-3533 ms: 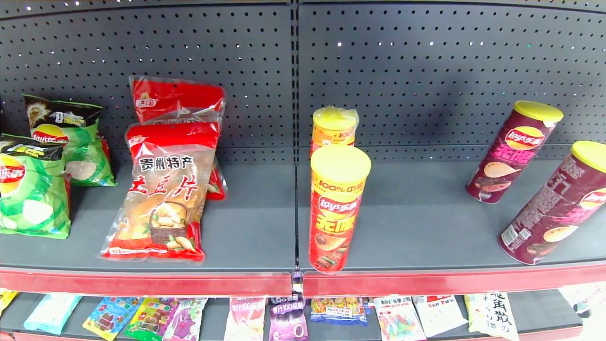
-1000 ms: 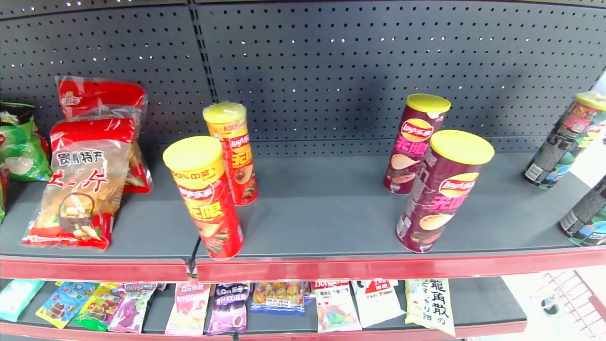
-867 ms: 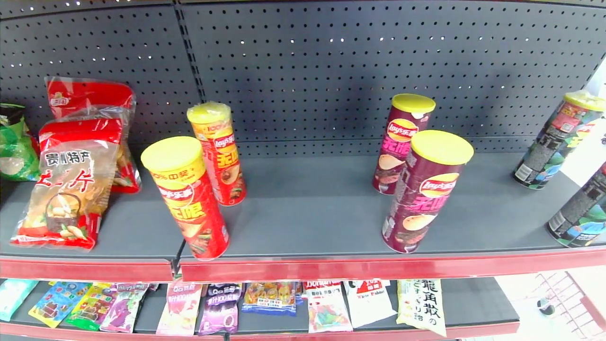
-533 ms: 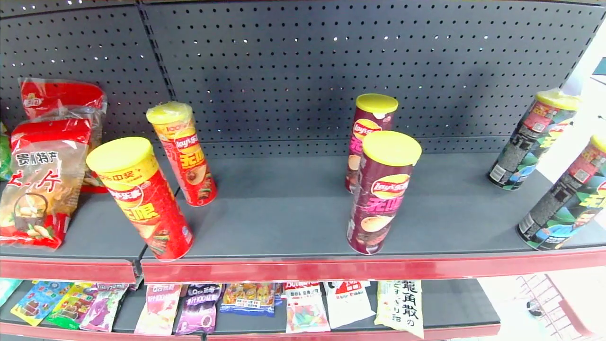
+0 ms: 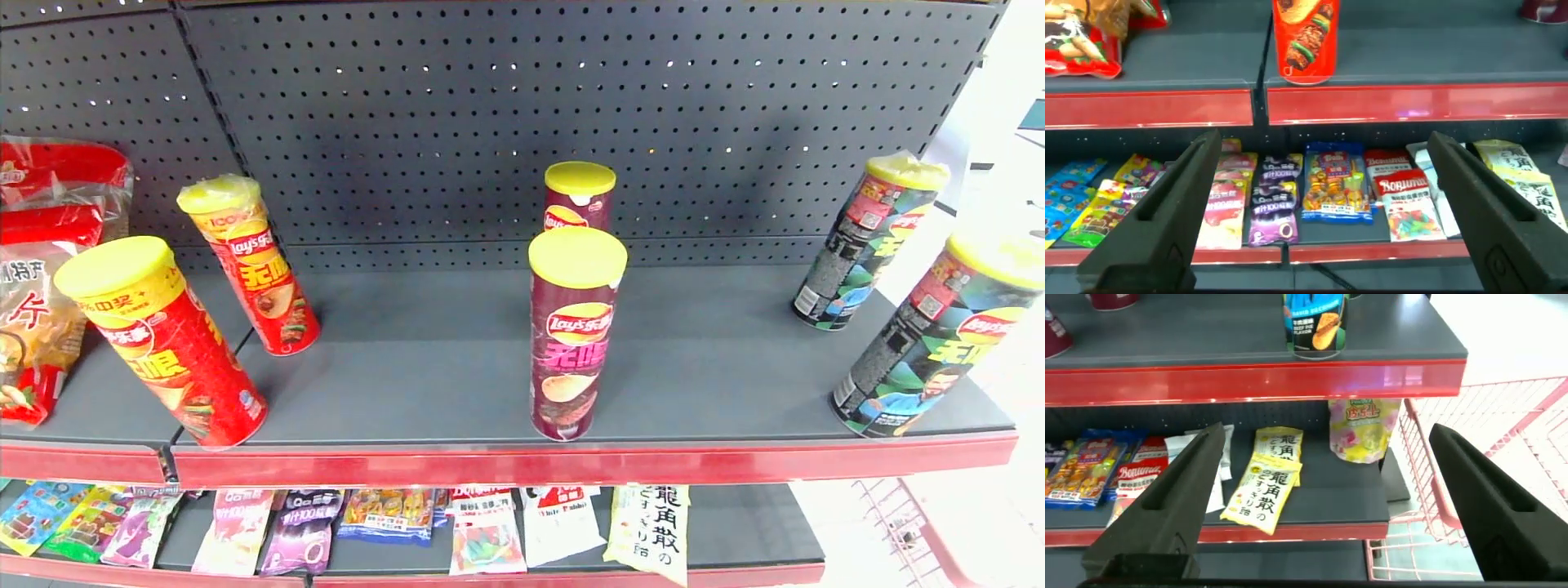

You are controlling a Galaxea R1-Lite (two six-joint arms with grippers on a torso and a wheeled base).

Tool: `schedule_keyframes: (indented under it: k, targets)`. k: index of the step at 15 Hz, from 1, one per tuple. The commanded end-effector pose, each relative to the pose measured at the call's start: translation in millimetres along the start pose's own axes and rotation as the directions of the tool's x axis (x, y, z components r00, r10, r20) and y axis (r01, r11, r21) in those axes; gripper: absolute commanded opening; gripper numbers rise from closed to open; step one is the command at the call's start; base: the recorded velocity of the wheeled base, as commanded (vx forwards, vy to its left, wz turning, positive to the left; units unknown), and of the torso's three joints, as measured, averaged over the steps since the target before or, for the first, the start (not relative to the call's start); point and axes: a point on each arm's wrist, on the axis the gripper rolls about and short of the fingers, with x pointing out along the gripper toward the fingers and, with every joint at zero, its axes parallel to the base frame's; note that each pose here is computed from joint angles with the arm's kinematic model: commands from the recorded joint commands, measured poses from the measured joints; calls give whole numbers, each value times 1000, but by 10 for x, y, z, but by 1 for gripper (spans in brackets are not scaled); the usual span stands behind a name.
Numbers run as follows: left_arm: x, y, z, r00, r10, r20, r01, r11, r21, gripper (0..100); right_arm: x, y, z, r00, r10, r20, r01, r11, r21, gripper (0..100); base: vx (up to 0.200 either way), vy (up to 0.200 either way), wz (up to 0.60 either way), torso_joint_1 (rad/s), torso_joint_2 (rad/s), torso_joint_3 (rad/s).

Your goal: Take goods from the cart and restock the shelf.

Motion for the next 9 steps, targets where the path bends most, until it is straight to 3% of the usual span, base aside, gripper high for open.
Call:
schedule_keyframes:
  k: [1,5,9]
  targets:
    - [2,0,-2,1000,2,-2,-2,1000,1,100,0,0,0,1000,1,1,-1,1000,-1,100,0,0,0,0,0,0]
    - [0,1,2,1000,5,-1,-5,1000,1,100,1,0,1,1000,1,-1,-1,1000,0,100,0,0,0,0,0,0]
    - [0,1,2,1000,5,-1,-5,1000,1,100,0,0,0,1000,1,1,-1,1000,-1,100,0,-200,0,-1,4,2]
